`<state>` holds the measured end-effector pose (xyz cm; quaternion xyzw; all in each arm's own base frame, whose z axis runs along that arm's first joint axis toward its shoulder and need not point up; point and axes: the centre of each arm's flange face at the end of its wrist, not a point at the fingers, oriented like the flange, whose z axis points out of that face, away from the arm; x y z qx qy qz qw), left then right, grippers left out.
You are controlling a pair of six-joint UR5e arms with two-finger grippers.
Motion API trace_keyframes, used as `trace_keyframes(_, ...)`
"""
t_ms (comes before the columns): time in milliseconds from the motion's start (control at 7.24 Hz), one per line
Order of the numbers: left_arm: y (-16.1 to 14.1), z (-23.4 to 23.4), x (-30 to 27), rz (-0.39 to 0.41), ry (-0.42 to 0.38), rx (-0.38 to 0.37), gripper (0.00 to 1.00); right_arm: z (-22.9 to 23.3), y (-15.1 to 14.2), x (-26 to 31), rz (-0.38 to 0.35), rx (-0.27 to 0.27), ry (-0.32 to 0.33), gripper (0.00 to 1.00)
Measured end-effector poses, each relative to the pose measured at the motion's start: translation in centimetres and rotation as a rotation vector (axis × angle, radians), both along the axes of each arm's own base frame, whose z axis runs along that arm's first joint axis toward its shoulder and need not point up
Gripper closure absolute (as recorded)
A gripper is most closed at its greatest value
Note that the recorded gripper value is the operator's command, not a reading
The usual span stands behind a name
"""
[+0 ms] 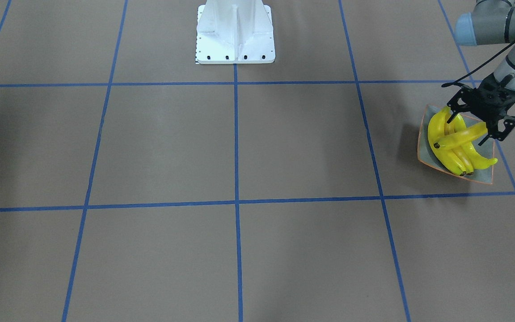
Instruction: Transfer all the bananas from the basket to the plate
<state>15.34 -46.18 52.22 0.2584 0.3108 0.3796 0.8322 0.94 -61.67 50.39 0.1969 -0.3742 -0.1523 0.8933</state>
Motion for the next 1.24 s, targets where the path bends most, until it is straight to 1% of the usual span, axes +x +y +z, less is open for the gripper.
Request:
trace_keyframes(138,-1.4,-0.3,-2.9,-0.05,0.009,-0.063,0.01,0.5,0.1,0.8,0.015,-0.013,0.002,0.0)
trace_keyframes(414,-3.4,-0.2,-11.0,-0.192,0.031,-0.26,0.0,3.1,1.1,2.3,0.034,-0.054,0.011,0.0)
trace_keyframes(553,-3.6,0.5,-15.4,-0.277,0.036,-0.347,0.0,4.6,1.9,3.1,0.048,-0.08,0.017,0.0)
trace_keyframes(691,-3.2,1.9,-18.9,-0.351,0.036,-0.429,0.0,5.6,2.6,4.6,0.071,-0.116,0.022,0.0)
trace_keyframes(829,-2.4,3.5,-21.3,-0.421,0.037,-0.543,0.0,6.3,3.2,6.7,0.089,-0.158,0.028,0.0)
trace_keyframes(967,-1.3,4.5,-23.1,-0.475,0.045,-0.628,0.0,6.8,3.9,9.0,0.087,-0.187,0.039,0.0)
trace_keyframes(1243,1.4,6.3,-24.8,-0.507,0.052,-0.677,0.0,5.9,4.6,13.0,0.112,-0.243,0.044,0.0)
